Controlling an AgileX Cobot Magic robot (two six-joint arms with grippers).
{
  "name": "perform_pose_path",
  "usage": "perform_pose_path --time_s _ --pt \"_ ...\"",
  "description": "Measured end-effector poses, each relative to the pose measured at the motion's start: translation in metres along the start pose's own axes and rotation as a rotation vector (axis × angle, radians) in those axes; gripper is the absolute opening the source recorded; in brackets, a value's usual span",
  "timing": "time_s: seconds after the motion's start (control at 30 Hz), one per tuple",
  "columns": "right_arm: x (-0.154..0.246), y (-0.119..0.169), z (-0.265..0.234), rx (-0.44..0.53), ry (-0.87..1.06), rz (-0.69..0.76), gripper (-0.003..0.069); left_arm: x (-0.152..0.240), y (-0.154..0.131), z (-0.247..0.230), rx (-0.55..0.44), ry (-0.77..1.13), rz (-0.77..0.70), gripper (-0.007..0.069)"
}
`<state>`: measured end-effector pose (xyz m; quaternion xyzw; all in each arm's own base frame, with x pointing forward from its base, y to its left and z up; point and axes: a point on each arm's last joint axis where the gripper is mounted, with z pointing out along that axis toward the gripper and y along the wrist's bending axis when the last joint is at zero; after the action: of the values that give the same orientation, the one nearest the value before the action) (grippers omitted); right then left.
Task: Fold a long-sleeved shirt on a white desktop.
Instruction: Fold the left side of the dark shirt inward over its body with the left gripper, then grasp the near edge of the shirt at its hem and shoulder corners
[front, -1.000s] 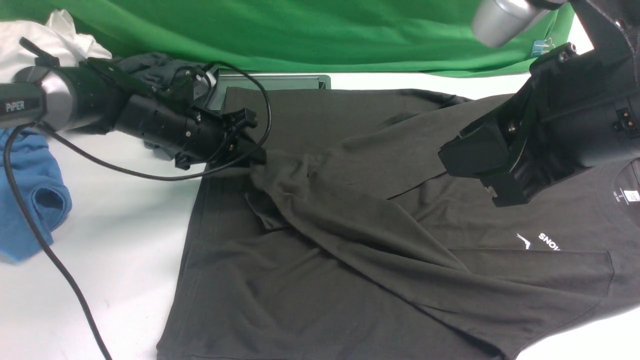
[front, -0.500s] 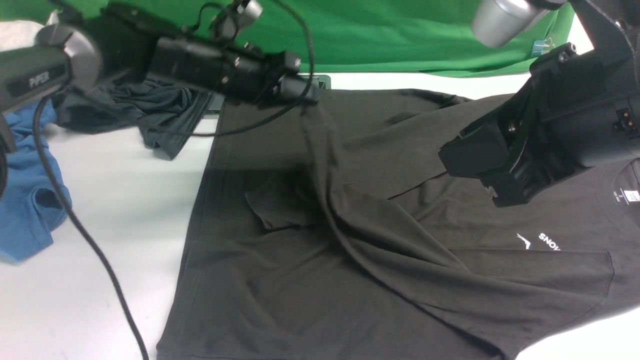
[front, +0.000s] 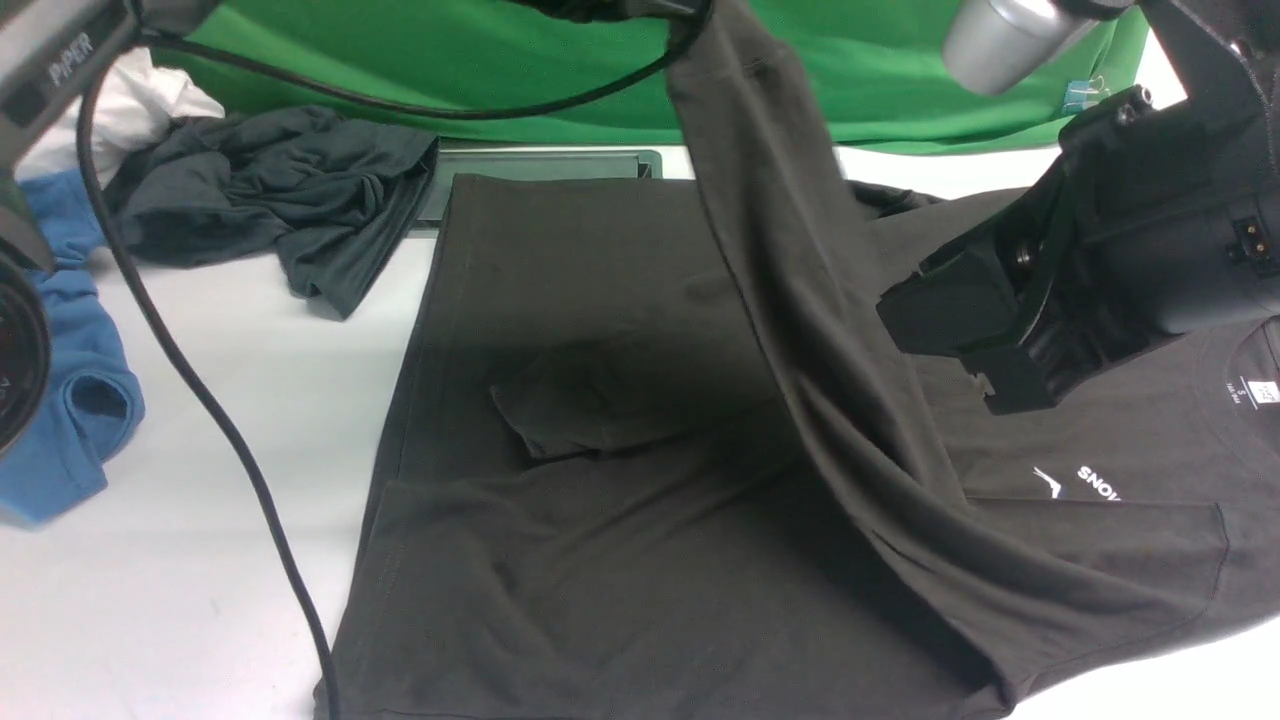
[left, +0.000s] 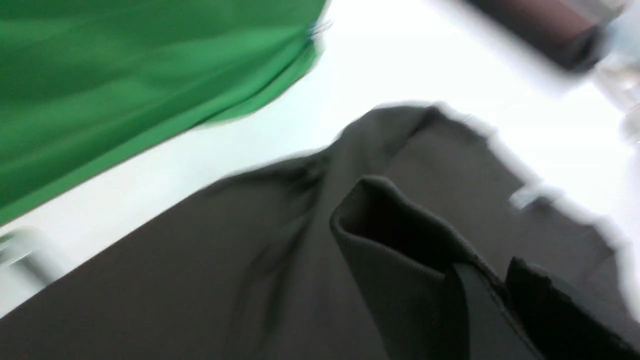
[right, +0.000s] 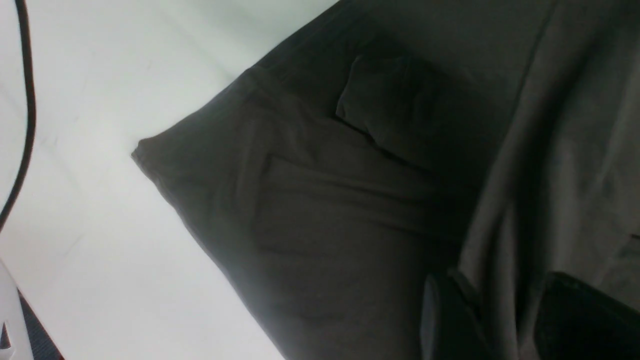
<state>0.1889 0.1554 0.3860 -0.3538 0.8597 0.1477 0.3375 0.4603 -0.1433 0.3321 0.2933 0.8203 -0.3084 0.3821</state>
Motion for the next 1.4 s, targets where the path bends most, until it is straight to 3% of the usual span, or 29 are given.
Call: perform_pose_path --time_s 0.13,0.3,0.47,0.57,0.7,0.73,0.8,0.9,1.13,1.33,1.4 --pt "0.000 0.000 0.000 0.000 0.000 0.000 0.0241 0.018 0.017 0.008 -0.114 0.129 -0.012 0.0080" --pt "0.000 0.000 0.000 0.000 0.001 0.001 0.0241 0.078 0.059 0.045 -0.264 0.369 -0.109 0.0085" --pt "0.000 0.000 0.000 -0.001 0.005 0.001 0.0241 0.103 0.072 0.059 -0.292 0.459 -0.145 0.0144" --pt "0.001 0.000 0.000 -0.002 0.009 0.001 0.0241 0.096 0.069 0.054 -0.303 0.433 -0.144 0.0242" --pt "0.003 0.000 0.000 -0.005 0.031 0.000 0.0241 0.077 0.060 0.035 -0.343 0.396 -0.160 0.0447" --pt "0.003 0.001 0.000 -0.006 0.036 0.000 0.0241 0.077 0.060 0.034 -0.348 0.399 -0.157 0.0457" --pt "0.006 0.001 0.000 -0.009 0.059 -0.002 0.0241 0.070 0.052 0.019 -0.369 0.430 -0.152 0.0575" --pt "0.013 0.000 0.006 -0.007 0.095 -0.003 0.0241 0.063 0.041 -0.005 -0.382 0.494 -0.152 0.0659" --pt "0.060 0.001 0.038 -0.028 0.272 -0.025 0.0246 0.068 0.026 -0.078 -0.468 0.501 -0.287 0.0693" --pt "0.081 0.002 0.043 -0.024 0.276 -0.034 0.0360 0.141 0.001 -0.114 -0.461 0.626 -0.548 0.0688" --pt "0.084 0.002 0.039 -0.019 0.243 -0.045 0.0436 0.186 -0.018 -0.125 -0.466 0.685 -0.682 0.0686"
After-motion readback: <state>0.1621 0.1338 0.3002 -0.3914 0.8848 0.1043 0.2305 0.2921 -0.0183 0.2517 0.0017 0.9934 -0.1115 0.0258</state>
